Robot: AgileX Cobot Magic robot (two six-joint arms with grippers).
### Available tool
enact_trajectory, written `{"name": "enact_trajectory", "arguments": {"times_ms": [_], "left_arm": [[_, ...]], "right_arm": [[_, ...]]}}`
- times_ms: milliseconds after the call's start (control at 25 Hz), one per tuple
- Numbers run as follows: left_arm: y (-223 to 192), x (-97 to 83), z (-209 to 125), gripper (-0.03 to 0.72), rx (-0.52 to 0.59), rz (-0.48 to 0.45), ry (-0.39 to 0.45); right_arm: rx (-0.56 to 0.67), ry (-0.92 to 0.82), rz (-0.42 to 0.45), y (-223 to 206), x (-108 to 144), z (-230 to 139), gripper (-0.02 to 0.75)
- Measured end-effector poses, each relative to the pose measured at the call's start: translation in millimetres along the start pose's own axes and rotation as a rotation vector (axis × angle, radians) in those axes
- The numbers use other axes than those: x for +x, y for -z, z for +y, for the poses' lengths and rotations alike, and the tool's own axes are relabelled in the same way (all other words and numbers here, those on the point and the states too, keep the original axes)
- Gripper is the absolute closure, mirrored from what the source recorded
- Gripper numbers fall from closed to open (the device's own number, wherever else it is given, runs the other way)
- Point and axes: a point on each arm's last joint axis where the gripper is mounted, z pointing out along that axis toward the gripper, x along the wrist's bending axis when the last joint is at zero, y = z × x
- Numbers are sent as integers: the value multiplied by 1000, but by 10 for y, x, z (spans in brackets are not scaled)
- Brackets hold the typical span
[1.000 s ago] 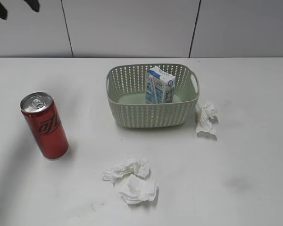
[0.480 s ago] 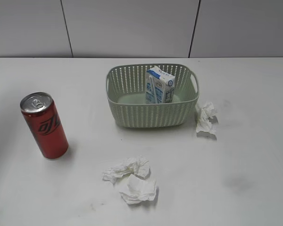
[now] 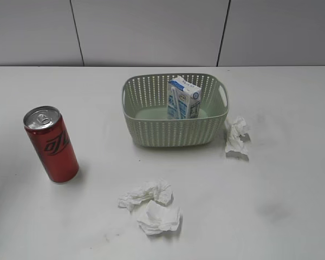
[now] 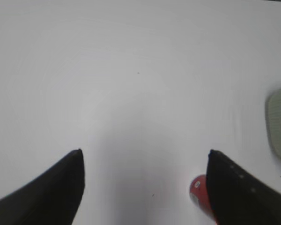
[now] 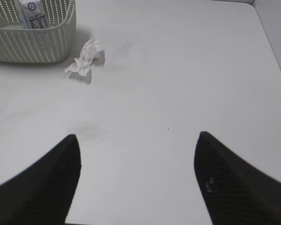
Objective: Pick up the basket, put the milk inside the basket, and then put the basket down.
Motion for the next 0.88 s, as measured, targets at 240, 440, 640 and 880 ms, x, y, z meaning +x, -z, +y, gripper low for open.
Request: {"name": "enact_trajectory", "arguments": {"times_ms": [240,440,640,880], "left_arm": [[382,-203,-268,82,-115,109,-132],[529,-203,-696,91,-146,156,-157],[599,-232,-1304,95,-223,134,-145],[568,-222,-1981,95,-211,127,-141]], "right_arm": [[0,0,0,0,0,0,165],[0,0,0,0,0,0,165],[0,0,0,0,0,0,165],[0,0,0,0,0,0,165]]}}
